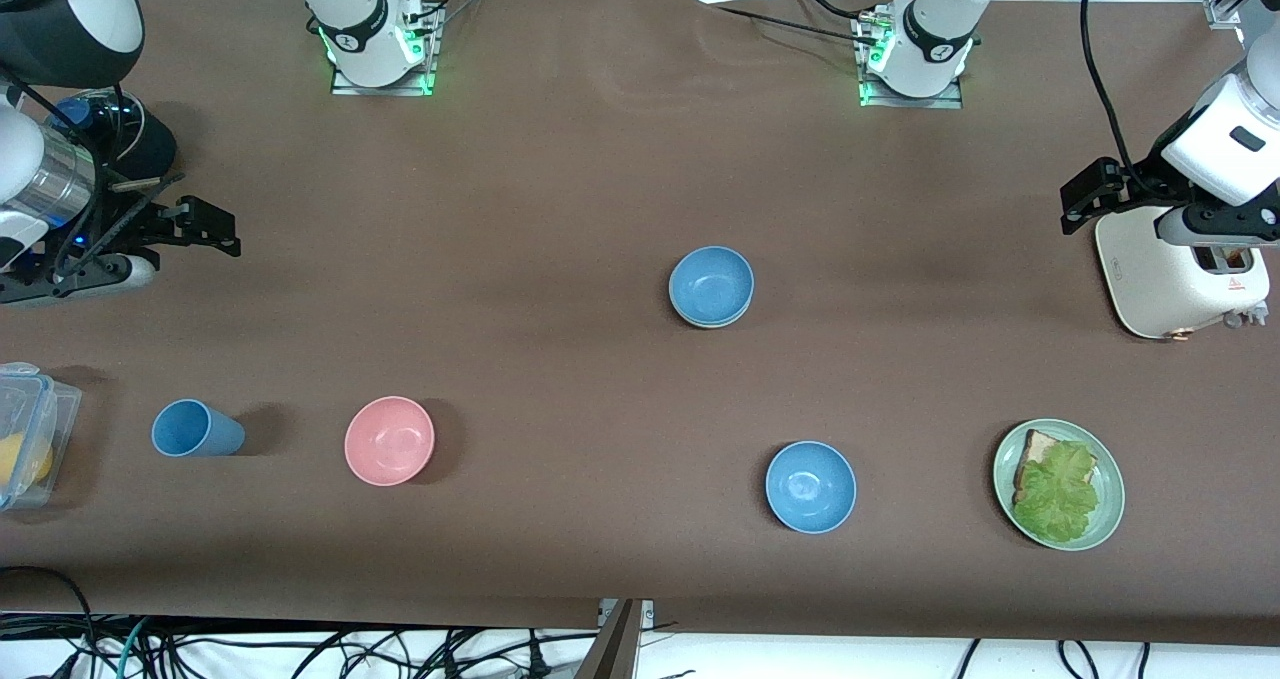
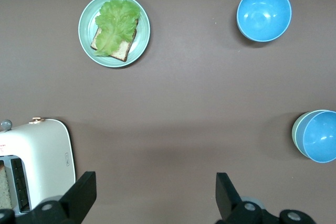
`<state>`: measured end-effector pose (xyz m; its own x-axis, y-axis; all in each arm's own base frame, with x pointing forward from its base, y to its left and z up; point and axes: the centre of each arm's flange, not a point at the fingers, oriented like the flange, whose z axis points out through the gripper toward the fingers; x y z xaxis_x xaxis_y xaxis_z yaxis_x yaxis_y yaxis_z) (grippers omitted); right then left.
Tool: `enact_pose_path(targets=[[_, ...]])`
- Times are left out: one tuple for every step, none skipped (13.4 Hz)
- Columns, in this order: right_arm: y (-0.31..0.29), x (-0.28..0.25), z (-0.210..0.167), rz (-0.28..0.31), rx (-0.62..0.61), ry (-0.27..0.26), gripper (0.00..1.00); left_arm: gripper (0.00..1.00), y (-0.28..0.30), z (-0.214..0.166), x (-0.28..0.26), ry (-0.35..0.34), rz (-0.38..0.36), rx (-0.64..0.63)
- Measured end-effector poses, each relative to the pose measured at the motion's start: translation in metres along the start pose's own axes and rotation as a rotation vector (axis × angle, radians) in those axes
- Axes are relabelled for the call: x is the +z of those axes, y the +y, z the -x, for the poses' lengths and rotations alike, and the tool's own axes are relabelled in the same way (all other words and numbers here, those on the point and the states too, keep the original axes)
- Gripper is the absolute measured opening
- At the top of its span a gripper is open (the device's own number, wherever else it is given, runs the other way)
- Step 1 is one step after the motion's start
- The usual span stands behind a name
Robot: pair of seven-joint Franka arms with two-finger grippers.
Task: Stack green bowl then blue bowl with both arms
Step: 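Open the left gripper and withdraw it from the stacked bowls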
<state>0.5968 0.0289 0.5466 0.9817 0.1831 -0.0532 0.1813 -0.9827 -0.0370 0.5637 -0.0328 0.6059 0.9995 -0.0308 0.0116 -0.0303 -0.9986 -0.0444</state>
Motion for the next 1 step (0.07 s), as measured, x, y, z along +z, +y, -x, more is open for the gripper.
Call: enact_pose_path(targets=[[0.0,0.0,0.0,0.0,0.0,0.0,1.0,1.0,-0.0024,0.0001,0.0016,-0.003,0.0,-0.003]])
